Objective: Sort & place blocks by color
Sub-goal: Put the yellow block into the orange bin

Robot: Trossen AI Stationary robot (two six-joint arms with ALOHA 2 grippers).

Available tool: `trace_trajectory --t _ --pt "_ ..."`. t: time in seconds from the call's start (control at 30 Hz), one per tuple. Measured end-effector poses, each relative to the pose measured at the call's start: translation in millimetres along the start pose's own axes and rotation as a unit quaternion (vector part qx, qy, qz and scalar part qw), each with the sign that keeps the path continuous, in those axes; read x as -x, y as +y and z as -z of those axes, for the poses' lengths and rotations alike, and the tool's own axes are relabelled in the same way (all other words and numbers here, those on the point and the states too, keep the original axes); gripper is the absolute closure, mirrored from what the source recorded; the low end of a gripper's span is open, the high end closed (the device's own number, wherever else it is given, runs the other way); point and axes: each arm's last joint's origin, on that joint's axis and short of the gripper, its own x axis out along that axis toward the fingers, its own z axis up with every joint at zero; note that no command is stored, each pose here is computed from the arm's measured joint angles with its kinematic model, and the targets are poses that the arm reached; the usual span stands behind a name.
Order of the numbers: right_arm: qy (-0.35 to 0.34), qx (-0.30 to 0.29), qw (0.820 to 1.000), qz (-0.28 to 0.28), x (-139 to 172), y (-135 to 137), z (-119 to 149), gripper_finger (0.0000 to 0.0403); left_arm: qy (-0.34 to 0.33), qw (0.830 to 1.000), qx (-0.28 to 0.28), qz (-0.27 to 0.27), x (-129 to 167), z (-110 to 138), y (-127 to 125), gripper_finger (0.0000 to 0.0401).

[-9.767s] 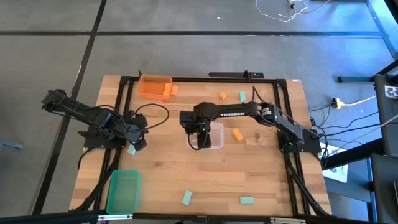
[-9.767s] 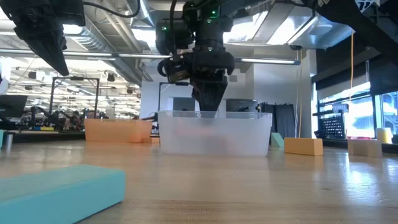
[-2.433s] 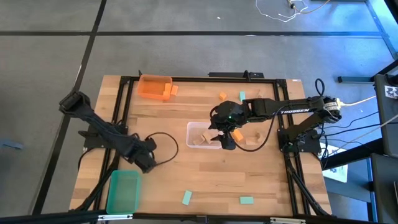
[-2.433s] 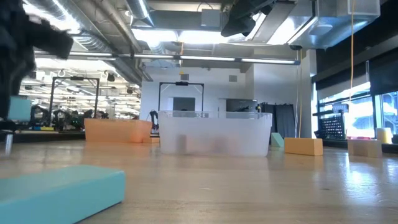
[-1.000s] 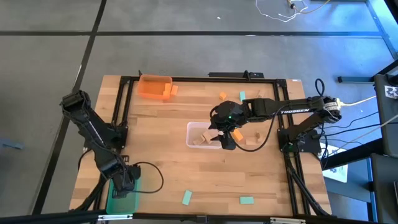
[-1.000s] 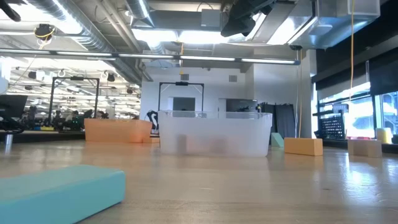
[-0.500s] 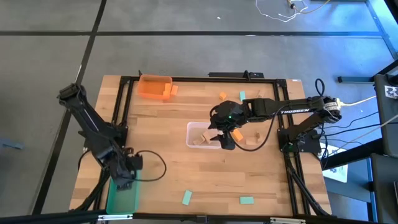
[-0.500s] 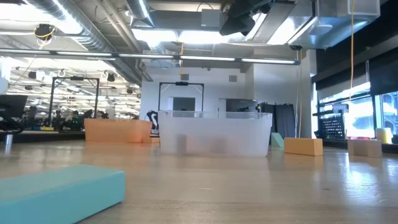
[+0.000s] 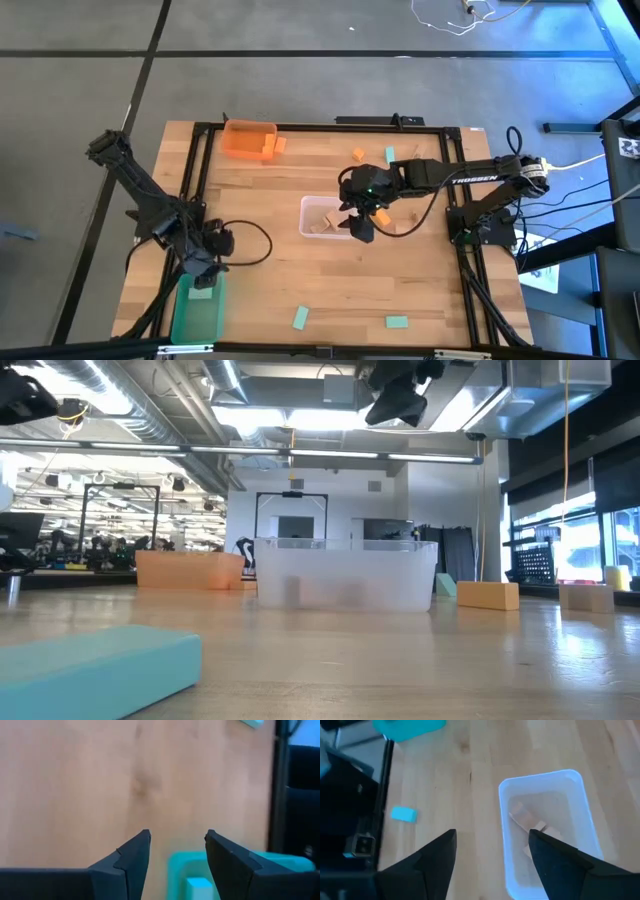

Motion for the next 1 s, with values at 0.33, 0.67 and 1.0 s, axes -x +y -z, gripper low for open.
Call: trace_trajectory --t 0.33,0.67,1.0 --pt "0.007 -0.28 0.937 0.21 1.6 -16.3 19.0 0.0155 -0.016 0.994 0.003 -0.105 -1.1 -4.5 20.5 0.022" --pt "0.12 -0.372 0.859 0.331 -19.7 -30.3 46.2 0.0155 -0.017 0.993 -0.014 -0.118 -1.7 -8.3 25.1 0.022" --pt "0.253 -0.388 0.796 0.389 -58.5 -57.6 64.5 0.0155 -0.018 0.993 -0.006 -0.119 -1.9 -9.4 26.1 0.022"
